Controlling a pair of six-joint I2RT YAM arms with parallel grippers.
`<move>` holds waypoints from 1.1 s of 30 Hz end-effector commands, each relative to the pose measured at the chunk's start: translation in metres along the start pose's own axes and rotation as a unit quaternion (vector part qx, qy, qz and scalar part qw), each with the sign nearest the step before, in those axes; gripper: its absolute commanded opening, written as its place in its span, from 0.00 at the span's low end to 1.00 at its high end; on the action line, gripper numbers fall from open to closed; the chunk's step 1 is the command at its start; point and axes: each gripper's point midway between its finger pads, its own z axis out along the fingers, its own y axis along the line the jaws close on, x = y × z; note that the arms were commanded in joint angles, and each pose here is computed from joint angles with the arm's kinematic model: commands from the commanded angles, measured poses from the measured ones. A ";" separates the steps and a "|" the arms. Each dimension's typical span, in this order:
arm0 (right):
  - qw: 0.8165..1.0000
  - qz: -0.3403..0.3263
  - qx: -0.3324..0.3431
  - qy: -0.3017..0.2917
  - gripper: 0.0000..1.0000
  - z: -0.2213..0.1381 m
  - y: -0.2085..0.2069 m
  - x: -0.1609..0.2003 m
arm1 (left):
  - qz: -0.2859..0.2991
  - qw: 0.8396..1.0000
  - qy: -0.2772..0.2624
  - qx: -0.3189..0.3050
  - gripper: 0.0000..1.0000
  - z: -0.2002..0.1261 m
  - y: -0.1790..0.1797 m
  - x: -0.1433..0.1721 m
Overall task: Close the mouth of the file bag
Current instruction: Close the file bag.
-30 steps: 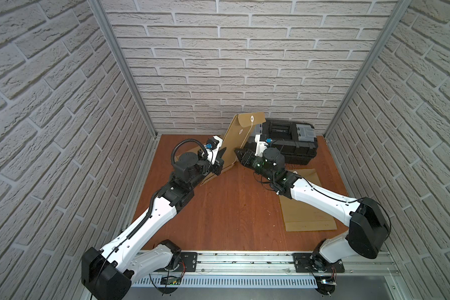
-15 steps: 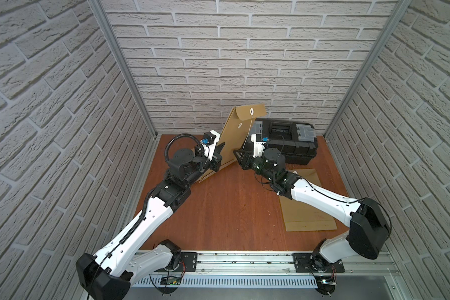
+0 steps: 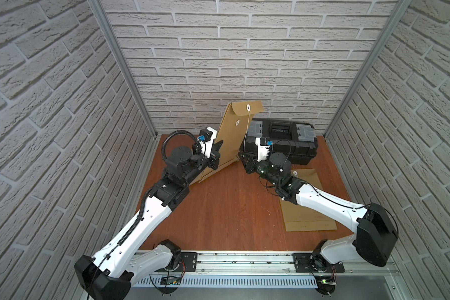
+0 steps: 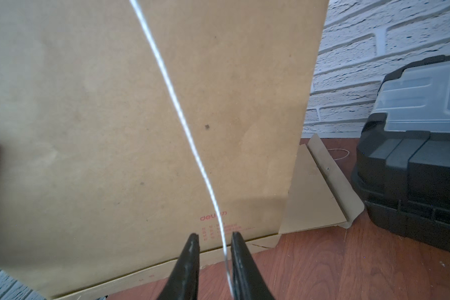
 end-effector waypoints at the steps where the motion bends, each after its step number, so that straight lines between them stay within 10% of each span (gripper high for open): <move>1: 0.999 -0.008 -0.016 -0.043 0.19 -0.010 0.010 -0.024 | -0.012 0.999 -0.048 -0.001 0.00 -0.009 0.003 -0.032; 8: 0.999 -0.013 -0.005 -0.038 0.03 -0.008 0.007 -0.024 | -0.018 0.999 -0.050 -0.004 0.00 -0.011 0.006 -0.033; 26: 0.953 -0.298 -0.009 0.049 0.03 -0.014 0.101 0.005 | -0.167 0.979 0.022 0.113 0.00 0.010 0.001 0.012; 33: 0.947 -0.309 -0.059 0.062 0.03 -0.011 0.121 0.020 | -0.197 0.966 0.021 0.168 0.00 0.007 -0.006 0.013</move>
